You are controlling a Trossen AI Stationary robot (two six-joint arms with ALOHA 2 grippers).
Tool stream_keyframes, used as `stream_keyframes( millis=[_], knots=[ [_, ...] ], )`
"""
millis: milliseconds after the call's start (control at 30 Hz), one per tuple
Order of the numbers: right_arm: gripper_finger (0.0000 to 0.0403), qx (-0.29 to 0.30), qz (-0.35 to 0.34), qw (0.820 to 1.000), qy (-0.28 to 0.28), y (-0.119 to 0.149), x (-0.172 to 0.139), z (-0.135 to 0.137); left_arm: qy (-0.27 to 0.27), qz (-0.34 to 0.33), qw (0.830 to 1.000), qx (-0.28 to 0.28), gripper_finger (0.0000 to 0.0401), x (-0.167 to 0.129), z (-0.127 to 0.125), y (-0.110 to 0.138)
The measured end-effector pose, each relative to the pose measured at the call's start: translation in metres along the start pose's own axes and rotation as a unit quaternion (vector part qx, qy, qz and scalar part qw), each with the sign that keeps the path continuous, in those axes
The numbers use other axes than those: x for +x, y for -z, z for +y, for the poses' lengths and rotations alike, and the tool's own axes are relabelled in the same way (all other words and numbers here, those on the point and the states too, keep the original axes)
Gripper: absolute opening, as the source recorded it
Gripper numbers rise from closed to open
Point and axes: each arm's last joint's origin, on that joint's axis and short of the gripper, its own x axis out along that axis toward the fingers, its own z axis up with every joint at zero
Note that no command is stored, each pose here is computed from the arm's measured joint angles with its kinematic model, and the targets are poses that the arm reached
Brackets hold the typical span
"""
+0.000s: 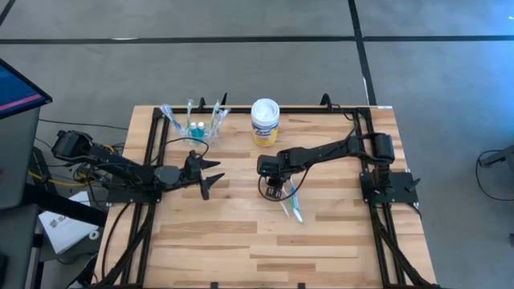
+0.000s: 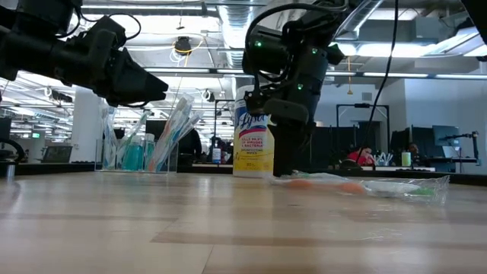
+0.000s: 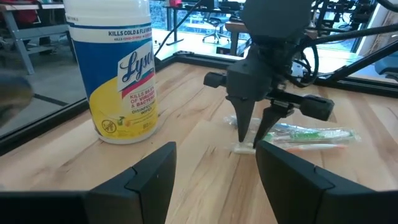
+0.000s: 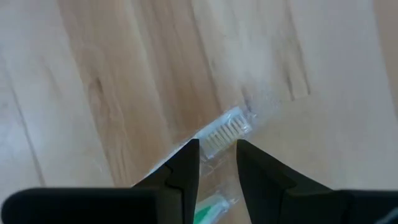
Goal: Pick & Place toothbrushing station
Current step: Put the orange toothbrush into the transparent organizer
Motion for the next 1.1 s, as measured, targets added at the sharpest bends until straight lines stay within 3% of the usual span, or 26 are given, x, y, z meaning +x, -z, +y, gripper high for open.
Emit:
stream_keyframes(
  millis=[1100],
  knots=[
    [0.0098,0.065,0.009,0.998,0.002,-0.0015,-0.0046,-0.0071,0.0,0.0,1.0,-0.002,0.0214,0.0,0.0,0.0]
  ],
)
